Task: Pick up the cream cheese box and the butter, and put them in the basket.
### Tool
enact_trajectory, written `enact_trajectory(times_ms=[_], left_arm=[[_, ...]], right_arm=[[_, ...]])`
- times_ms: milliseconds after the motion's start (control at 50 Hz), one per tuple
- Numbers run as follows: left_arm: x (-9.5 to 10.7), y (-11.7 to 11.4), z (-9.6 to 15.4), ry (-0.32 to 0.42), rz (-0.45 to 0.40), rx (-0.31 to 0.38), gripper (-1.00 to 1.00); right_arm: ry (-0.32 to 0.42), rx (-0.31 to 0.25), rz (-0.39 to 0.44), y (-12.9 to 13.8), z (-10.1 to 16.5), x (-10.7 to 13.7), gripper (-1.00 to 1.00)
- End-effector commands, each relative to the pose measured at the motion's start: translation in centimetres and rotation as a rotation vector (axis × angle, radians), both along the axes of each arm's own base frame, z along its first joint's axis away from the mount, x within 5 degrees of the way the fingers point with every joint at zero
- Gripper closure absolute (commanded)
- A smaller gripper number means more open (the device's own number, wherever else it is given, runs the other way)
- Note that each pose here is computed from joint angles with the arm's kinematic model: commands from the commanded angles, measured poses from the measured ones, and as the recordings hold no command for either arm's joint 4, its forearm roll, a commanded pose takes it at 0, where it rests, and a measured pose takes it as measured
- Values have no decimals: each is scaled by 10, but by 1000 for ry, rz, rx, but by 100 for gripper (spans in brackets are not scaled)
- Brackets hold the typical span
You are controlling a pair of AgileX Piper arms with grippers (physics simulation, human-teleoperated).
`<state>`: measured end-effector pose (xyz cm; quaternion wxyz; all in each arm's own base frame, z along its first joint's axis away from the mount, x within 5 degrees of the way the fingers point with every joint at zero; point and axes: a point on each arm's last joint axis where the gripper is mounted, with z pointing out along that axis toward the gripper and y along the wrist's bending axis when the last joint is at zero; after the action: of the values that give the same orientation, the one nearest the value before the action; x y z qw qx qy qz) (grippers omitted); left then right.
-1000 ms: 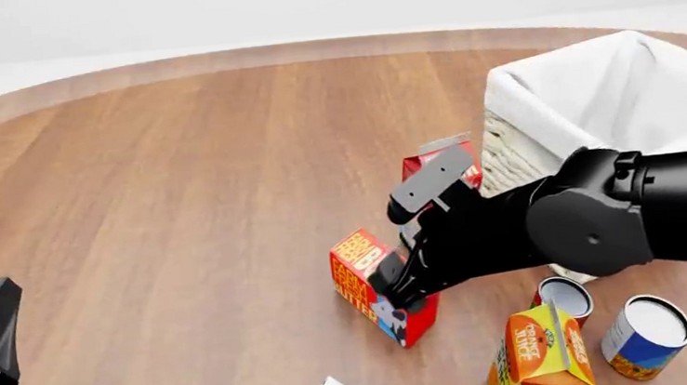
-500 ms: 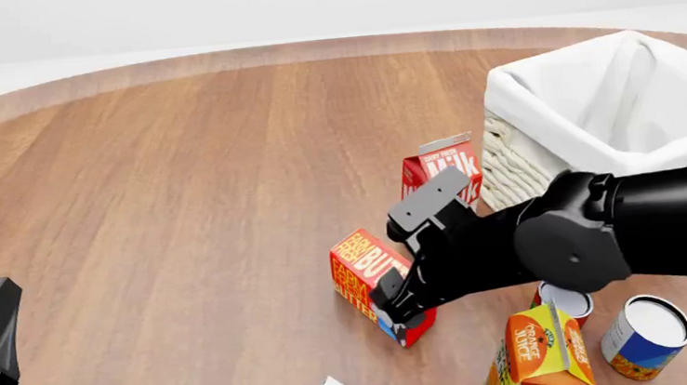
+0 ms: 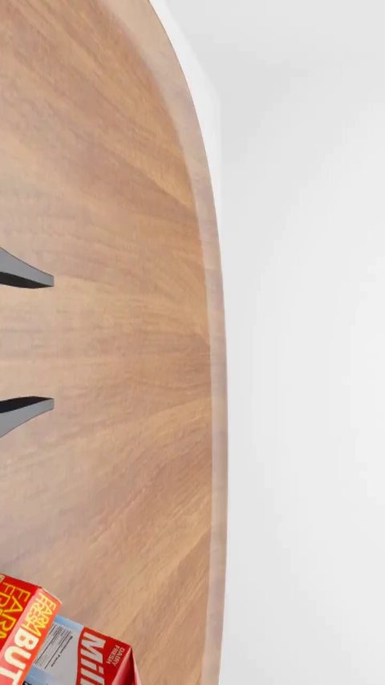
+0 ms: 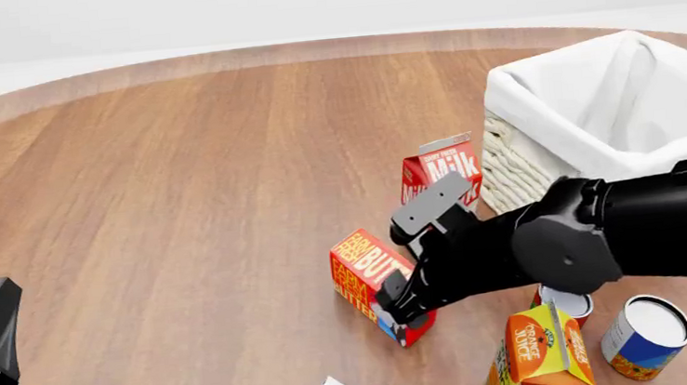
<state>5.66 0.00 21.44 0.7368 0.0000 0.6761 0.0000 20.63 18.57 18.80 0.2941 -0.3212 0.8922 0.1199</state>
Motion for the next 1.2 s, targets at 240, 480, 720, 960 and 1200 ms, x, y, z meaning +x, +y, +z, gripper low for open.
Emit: enact_trajectory(times_ms=[240,480,720,960,1200], left_arm=[[0,0,0,0,0,0,-100],[0,0,0,0,0,0,-100],[0,0,0,0,0,0,-100],[0,0,0,0,0,0,-100],[0,0,0,0,0,0,-100]], right_arm=[[23,-8,-10,2,-12,1,-100],[40,-11,-14,3,-24,-1,-100],[51,-20,-16,3,-34,-1,-100],[40,-11,-11,2,-26,-3,100],[20,0,15,8,-11,-5,100]])
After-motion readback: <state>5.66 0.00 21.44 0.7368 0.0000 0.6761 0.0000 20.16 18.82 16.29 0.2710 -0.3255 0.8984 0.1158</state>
